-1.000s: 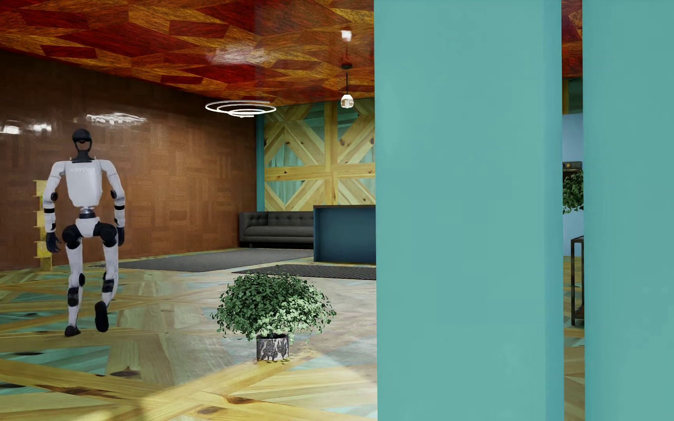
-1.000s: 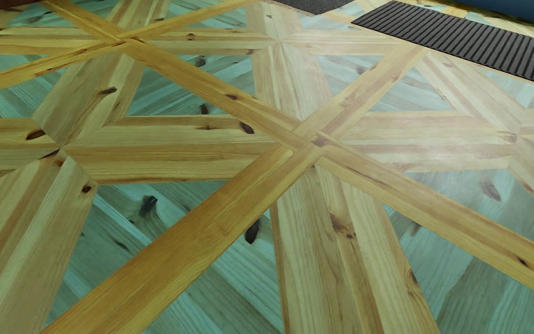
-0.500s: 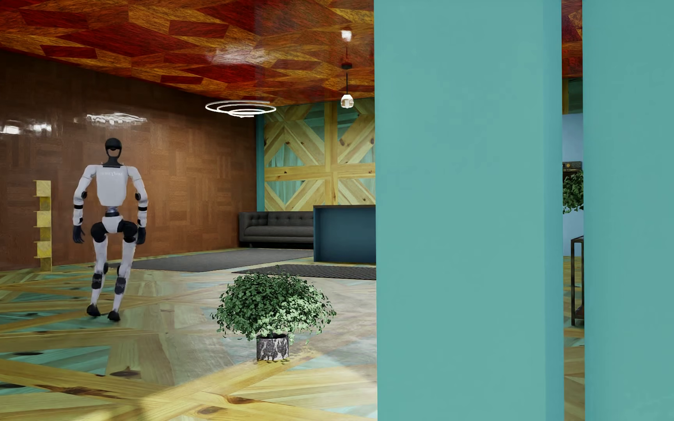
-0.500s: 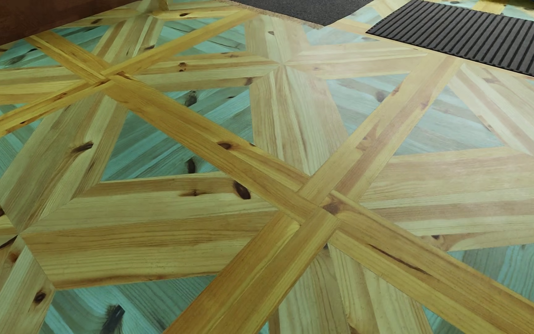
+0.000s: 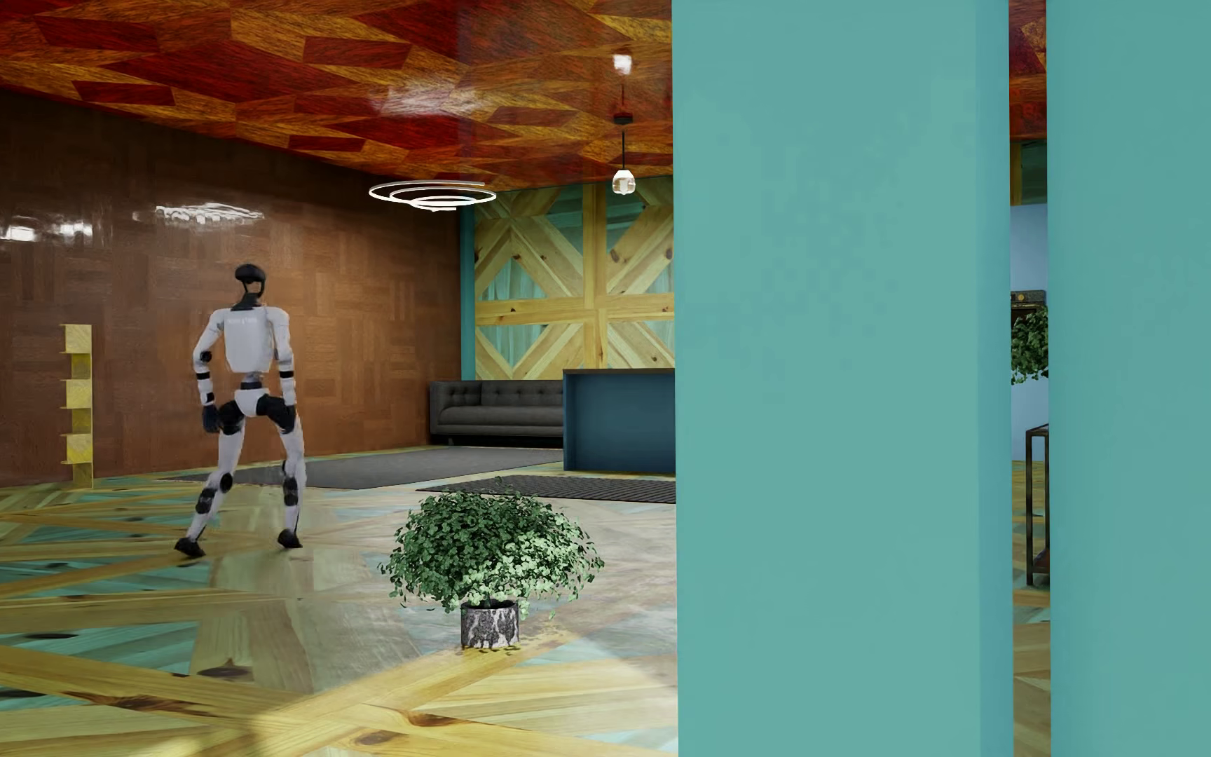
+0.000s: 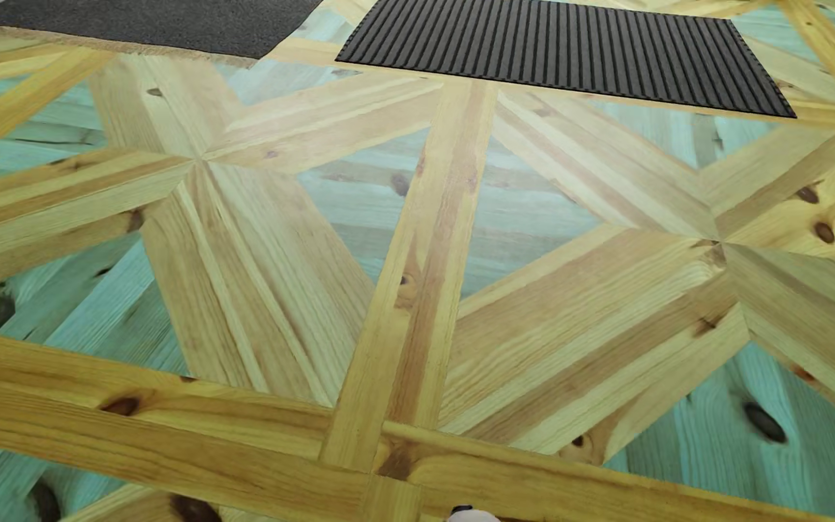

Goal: Approach the counter

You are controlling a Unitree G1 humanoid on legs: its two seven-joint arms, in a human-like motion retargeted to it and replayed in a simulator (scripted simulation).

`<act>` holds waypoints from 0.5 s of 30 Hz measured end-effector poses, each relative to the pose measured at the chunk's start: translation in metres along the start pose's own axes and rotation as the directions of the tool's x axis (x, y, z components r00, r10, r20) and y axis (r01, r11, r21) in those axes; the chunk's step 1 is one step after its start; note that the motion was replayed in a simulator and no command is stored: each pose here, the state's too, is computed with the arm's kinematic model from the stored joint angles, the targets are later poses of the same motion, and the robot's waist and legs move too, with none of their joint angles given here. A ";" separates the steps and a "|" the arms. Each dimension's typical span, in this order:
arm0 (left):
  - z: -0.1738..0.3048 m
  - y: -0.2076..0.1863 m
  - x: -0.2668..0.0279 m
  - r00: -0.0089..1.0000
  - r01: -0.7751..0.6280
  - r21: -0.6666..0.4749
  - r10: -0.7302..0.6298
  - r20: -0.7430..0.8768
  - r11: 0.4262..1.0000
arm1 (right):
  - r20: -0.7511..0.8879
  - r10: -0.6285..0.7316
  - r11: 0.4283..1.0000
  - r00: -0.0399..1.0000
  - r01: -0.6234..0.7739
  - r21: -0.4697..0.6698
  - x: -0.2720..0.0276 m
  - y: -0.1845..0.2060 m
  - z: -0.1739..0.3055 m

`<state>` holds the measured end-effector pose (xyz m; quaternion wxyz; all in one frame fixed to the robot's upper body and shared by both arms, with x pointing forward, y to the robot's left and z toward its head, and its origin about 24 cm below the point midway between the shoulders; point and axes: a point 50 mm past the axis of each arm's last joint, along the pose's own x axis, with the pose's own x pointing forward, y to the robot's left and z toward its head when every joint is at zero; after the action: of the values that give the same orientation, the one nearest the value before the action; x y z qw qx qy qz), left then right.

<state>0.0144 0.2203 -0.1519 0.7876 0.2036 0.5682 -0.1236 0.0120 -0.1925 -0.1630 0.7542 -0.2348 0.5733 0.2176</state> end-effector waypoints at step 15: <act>-0.014 -0.005 0.000 0.998 0.027 0.036 -0.024 -0.066 0.999 | 0.202 -0.156 0.987 0.967 0.148 0.055 -0.003 -0.055 0.055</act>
<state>0.0003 0.2224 -0.1565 0.7629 0.2149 0.5940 -0.1375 0.0859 -0.2036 -0.1419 0.8284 -0.2395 0.4767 0.1708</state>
